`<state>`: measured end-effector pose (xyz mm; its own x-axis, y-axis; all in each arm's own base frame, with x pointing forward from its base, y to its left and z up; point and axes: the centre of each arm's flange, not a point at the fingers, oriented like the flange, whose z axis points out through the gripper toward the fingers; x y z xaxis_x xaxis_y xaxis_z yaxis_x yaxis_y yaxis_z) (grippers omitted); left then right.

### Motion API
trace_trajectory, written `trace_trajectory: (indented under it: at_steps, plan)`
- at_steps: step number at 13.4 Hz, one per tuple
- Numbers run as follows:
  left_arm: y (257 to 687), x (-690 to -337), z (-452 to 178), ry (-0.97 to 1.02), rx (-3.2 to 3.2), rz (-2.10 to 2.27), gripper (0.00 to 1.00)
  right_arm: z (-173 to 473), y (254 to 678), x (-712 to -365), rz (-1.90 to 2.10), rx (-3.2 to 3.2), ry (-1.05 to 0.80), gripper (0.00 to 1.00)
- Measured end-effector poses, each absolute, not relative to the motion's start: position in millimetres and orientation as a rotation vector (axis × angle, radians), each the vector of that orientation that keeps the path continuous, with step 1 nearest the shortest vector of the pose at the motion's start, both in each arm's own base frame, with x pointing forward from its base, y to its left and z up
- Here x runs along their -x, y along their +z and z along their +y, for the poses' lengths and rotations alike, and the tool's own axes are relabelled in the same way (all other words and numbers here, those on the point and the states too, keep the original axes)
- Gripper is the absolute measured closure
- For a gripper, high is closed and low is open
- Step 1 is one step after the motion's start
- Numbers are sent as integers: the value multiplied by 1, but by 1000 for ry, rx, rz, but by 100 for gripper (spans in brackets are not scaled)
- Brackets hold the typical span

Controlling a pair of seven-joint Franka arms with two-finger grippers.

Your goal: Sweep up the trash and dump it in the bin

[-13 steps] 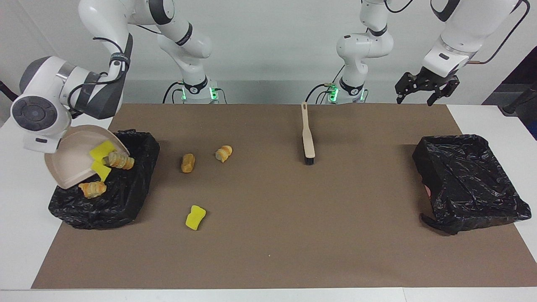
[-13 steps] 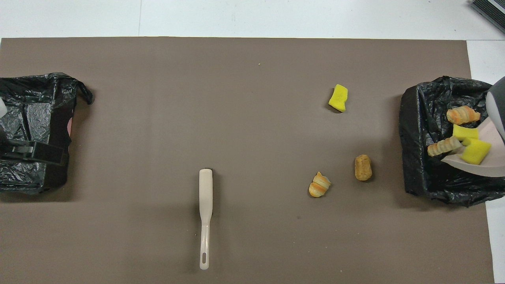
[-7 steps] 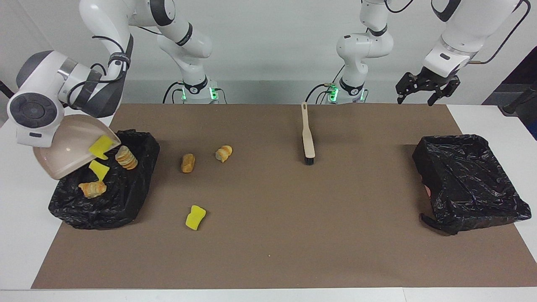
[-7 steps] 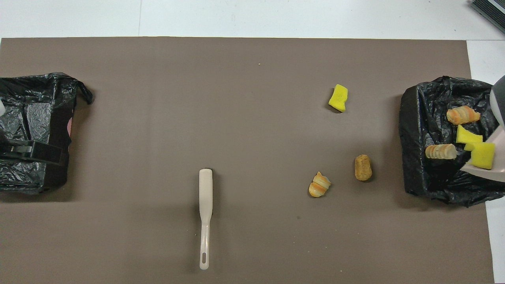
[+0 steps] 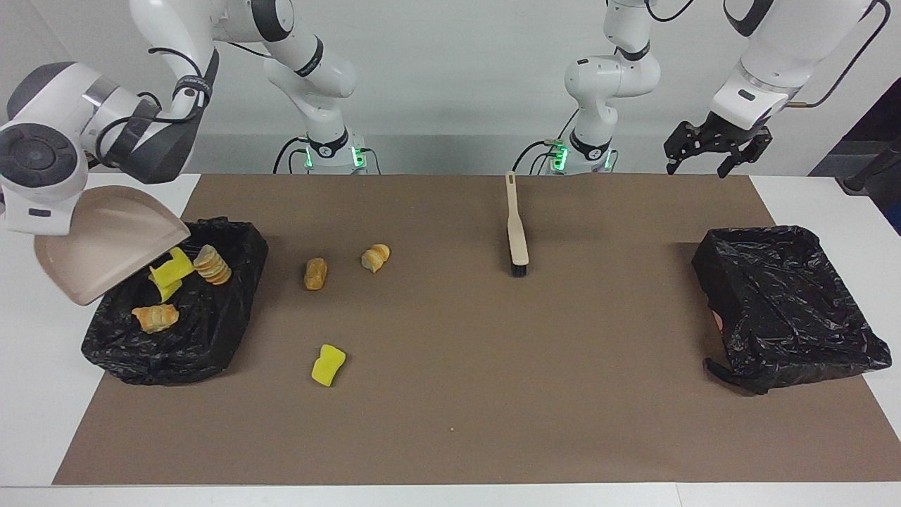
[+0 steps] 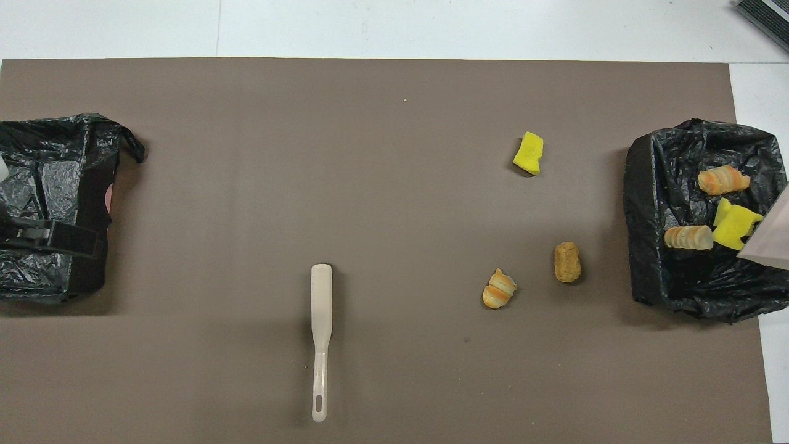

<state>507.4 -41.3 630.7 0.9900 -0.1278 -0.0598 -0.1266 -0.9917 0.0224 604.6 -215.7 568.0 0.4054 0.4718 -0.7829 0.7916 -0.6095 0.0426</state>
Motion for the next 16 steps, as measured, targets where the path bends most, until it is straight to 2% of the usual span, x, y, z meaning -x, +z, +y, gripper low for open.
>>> trace_trajectory:
  at_steps: [3, 6, 10, 16]
  plan:
    - [631, -507, -41, -95, -3115, -199, 0, -210, 570, -613, 1085, -2277, -955, 68]
    - [631, -507, -41, -95, -3115, -199, 0, -195, 584, -623, 1090, -2370, -681, 68]
    - [631, -507, -41, -95, -3115, -199, 0, -161, 582, -633, 1028, -2553, -444, 68]
    - [631, -507, -41, -95, -3115, -199, 0, -36, 563, -668, 808, -2686, -167, 68]
